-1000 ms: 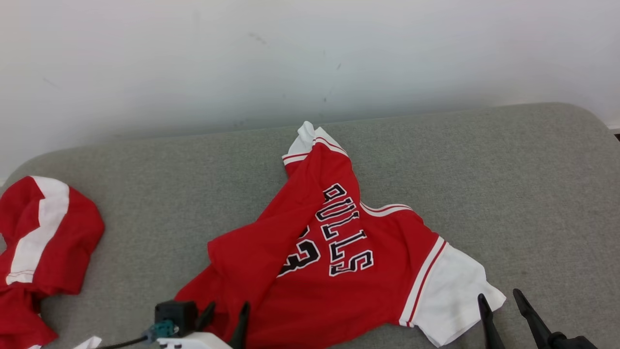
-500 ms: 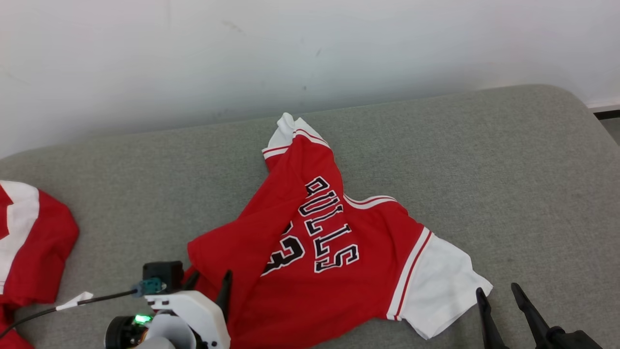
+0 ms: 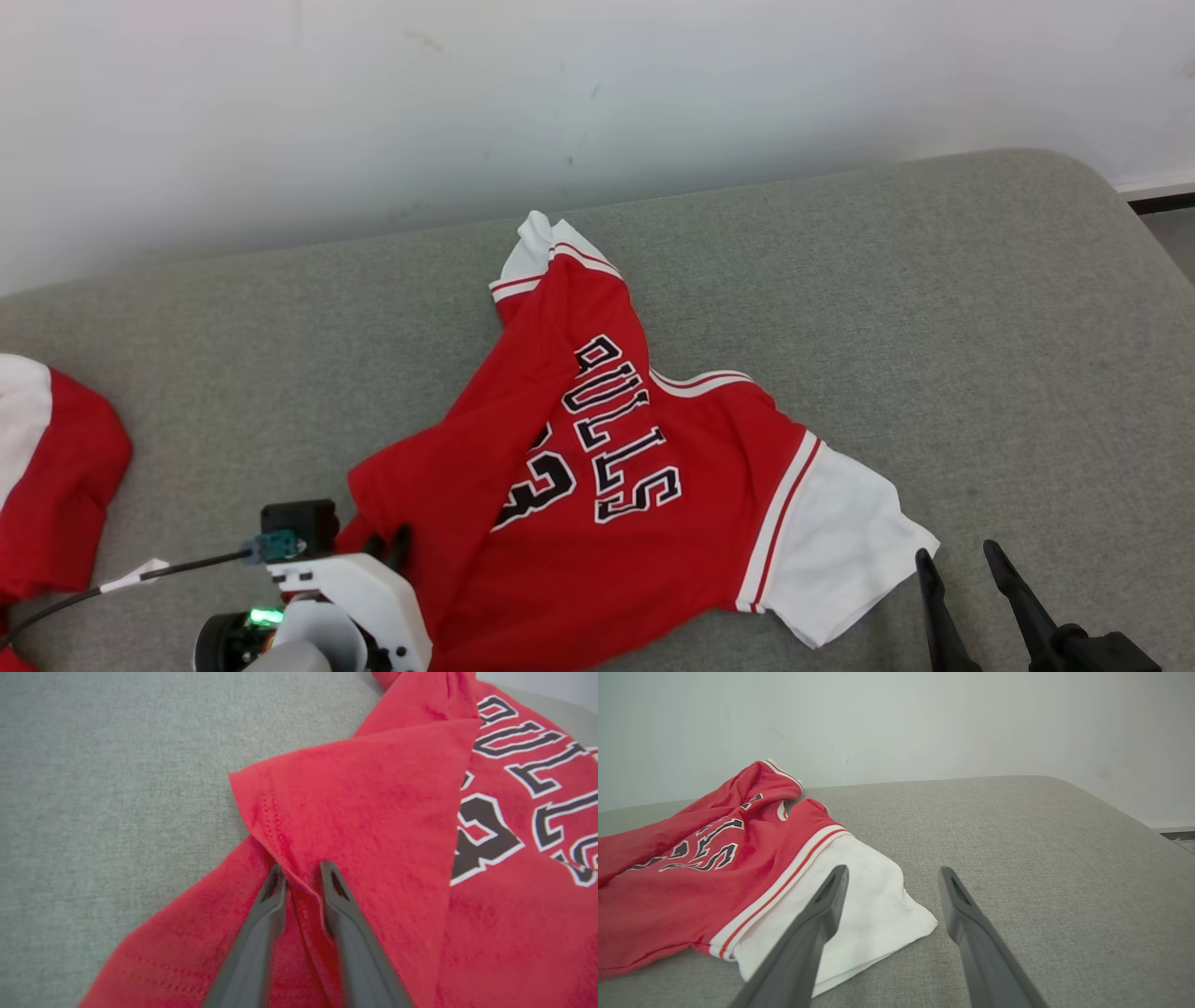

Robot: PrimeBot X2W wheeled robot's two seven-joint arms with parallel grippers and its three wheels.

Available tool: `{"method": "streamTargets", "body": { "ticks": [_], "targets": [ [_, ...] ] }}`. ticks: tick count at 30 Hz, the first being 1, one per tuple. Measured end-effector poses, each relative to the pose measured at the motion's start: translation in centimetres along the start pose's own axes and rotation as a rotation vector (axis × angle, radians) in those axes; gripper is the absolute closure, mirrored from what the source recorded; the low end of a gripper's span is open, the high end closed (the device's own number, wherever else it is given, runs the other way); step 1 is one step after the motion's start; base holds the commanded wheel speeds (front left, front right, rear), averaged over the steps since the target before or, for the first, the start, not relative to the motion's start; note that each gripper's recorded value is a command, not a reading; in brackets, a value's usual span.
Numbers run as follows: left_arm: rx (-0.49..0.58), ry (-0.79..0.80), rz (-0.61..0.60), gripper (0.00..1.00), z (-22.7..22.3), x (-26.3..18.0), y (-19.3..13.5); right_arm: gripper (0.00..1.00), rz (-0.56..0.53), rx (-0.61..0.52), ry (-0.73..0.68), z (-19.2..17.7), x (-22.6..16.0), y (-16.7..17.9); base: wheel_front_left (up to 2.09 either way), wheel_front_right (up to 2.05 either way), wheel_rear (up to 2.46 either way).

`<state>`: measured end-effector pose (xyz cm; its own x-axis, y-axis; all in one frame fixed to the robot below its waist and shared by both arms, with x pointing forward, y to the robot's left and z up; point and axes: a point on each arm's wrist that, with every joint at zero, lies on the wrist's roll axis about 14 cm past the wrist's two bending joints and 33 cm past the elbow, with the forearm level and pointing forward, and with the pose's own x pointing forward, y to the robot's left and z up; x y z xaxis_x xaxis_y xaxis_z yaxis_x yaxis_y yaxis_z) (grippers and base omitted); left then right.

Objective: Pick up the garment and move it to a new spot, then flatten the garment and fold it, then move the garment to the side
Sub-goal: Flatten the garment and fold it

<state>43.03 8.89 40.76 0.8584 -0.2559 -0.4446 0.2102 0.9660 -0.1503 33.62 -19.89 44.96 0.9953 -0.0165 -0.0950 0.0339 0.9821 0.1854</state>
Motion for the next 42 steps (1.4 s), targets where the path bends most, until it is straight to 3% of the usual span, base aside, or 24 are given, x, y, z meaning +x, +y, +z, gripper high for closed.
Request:
{"method": "streamTargets", "body": {
  "ticks": [1, 8, 14, 23, 28, 29, 30, 31, 42],
  "targets": [
    [-0.008, 0.006, -0.005, 1.0, -0.1, 0.1, -0.1, 0.0, 0.0, 0.0, -0.001, 0.0, 0.0, 0.0, 0.0, 0.0, 0.0],
    [-0.009, -0.003, -0.032, 1.0, 0.4, 0.6, -0.7, 0.0, -0.006, -0.001, -0.007, 0.2, 0.1, -0.2, 0.0, 0.0, 0.0],
    [-0.008, -0.119, -0.032, 1.0, 4.5, 1.2, -0.2, 0.0, -0.012, -0.001, -0.007, 0.2, 0.2, -0.4, 0.0, 0.0, 0.0],
    [0.087, -0.184, 0.03, 1.0, 11.0, 3.5, 4.2, 0.0, -0.021, -0.003, 0.005, 0.0, 1.1, -0.7, 0.0, 0.0, 0.0],
    [0.085, -0.154, 0.075, 1.0, 12.7, 5.5, 6.3, 0.0, -0.047, -0.006, 0.016, -0.3, 1.3, -1.5, 0.0, 0.0, 0.0],
    [0.085, -0.149, 0.09, 0.91, 12.8, 5.8, 6.7, 0.0, -0.054, -0.006, 0.021, -0.4, 1.2, -1.7, 0.0, 0.0, 0.0],
    [0.086, -0.148, 0.108, 0.7, 12.9, 6.1, 7.2, 0.0, -0.059, -0.006, 0.026, -0.5, 1.1, -1.9, 0.0, 0.0, 0.0],
    [0.092, -0.149, 0.126, 0.0, 13.0, 6.3, 7.8, 0.0, -0.064, -0.006, 0.029, -0.6, 1.1, -2.0, 0.0, 0.0, 0.0],
    [0.049, -0.343, 0.1, 0.0, 14.7, 3.8, 6.8, 0.0, -0.091, 0.0, 0.012, -0.2, 0.3, -2.7, 0.0, 0.0, 0.0]
  ]
}}
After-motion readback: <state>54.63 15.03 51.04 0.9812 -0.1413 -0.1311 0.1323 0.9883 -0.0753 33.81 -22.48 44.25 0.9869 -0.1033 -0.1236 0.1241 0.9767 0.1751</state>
